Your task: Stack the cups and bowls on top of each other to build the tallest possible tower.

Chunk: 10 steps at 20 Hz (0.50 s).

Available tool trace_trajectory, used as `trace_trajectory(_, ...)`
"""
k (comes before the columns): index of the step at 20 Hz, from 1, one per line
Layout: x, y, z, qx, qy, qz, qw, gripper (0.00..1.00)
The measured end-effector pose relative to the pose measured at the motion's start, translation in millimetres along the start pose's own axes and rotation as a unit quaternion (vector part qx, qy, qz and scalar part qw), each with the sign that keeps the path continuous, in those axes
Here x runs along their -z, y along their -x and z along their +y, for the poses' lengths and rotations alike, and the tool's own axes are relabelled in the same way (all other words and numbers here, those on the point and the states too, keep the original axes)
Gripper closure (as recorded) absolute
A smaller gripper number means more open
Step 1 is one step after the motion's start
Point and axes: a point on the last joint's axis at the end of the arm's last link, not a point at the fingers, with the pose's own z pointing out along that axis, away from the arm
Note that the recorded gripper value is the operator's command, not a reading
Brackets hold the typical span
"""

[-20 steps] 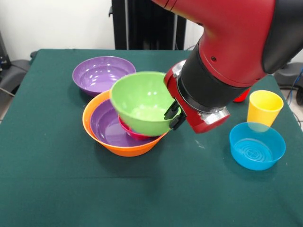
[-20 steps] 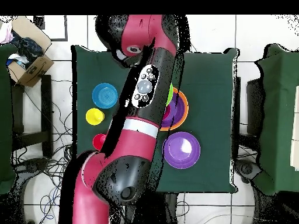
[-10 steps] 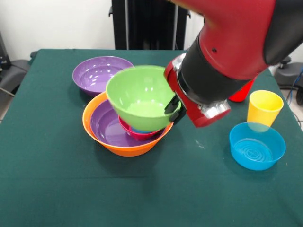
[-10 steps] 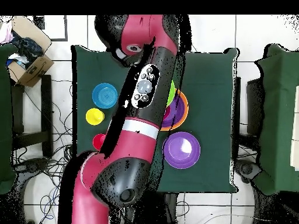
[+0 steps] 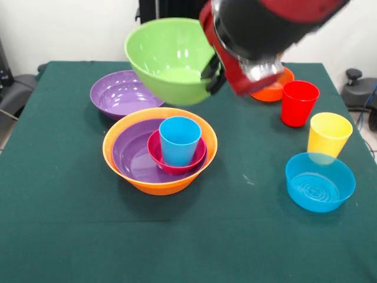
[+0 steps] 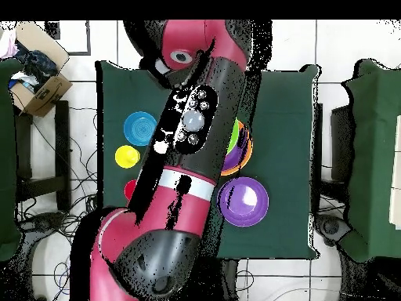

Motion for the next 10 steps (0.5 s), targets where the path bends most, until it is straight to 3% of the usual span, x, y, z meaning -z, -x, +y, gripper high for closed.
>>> trace_trajectory(5, 15, 8.6, -18, -0.014, 0.0, -0.007, 0.9999, 1.0)
trace_trajectory(10, 16, 11.3, -30, -0.024, 0.0, 0.003, 0.9997, 1.0)
